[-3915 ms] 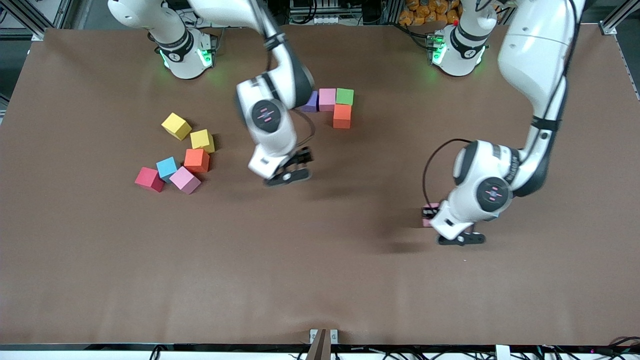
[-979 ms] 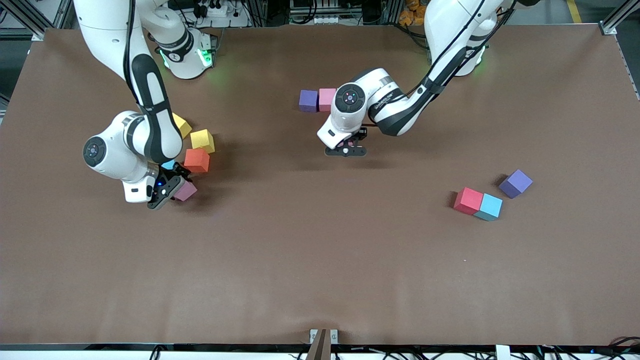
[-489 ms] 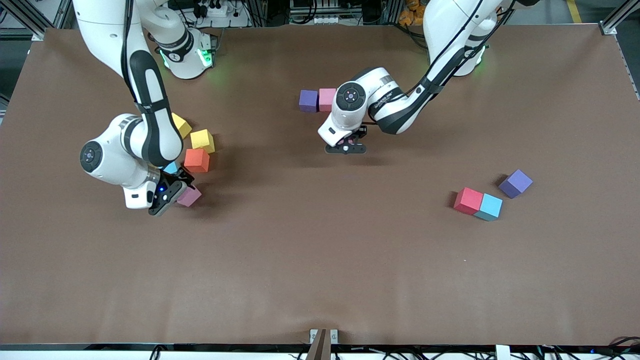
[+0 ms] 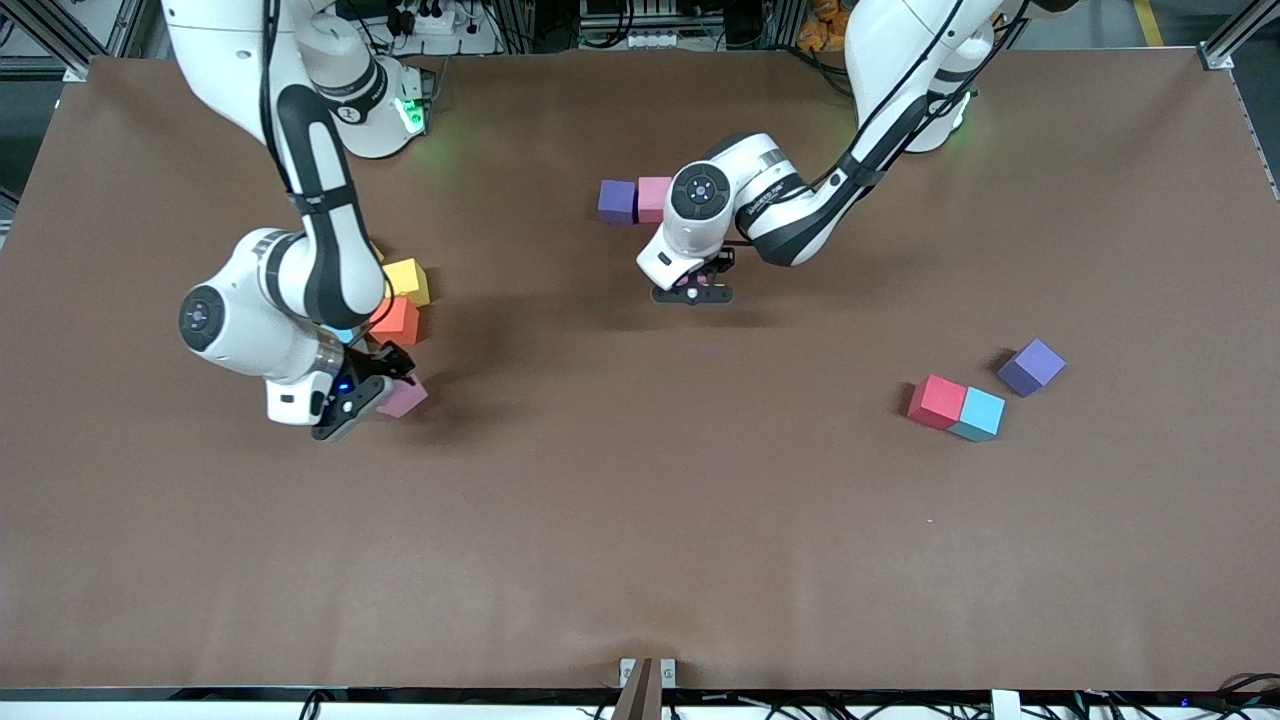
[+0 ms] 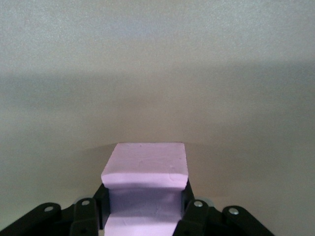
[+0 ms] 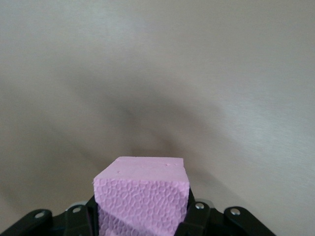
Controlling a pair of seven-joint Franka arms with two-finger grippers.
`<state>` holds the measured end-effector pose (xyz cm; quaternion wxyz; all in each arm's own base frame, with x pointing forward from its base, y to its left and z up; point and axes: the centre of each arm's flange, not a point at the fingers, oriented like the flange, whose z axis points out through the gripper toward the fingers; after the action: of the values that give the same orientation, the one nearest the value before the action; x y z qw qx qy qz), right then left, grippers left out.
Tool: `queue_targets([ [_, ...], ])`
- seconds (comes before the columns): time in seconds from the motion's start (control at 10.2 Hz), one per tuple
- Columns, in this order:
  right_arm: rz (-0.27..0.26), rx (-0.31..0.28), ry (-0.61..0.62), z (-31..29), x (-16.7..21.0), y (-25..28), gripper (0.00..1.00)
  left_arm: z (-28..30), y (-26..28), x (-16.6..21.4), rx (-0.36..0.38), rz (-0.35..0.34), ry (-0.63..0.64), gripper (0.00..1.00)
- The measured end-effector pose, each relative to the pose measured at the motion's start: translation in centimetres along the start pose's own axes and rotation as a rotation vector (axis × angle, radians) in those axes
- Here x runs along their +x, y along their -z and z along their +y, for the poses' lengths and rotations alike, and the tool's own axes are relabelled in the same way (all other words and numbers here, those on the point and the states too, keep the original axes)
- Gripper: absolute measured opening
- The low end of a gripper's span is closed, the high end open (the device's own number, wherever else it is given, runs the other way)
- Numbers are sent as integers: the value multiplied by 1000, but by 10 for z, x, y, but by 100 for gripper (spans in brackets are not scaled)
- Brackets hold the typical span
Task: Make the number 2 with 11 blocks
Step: 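Grasp the pink cube with the right gripper while the left gripper holds lavender, then place the lavender cube at the shape while the right gripper carries pink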
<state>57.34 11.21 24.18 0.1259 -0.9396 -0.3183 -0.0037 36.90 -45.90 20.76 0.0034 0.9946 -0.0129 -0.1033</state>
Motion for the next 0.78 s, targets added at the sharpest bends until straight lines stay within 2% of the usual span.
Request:
queue_targets([
  [0.39,-31,43,-48,-59,24,-8,59,4,1,-5,-4,-1,-5,57],
  [0.78,-70,61,40,-117,40,-21,59,4,-3,-9,2,-8,-9,57],
])
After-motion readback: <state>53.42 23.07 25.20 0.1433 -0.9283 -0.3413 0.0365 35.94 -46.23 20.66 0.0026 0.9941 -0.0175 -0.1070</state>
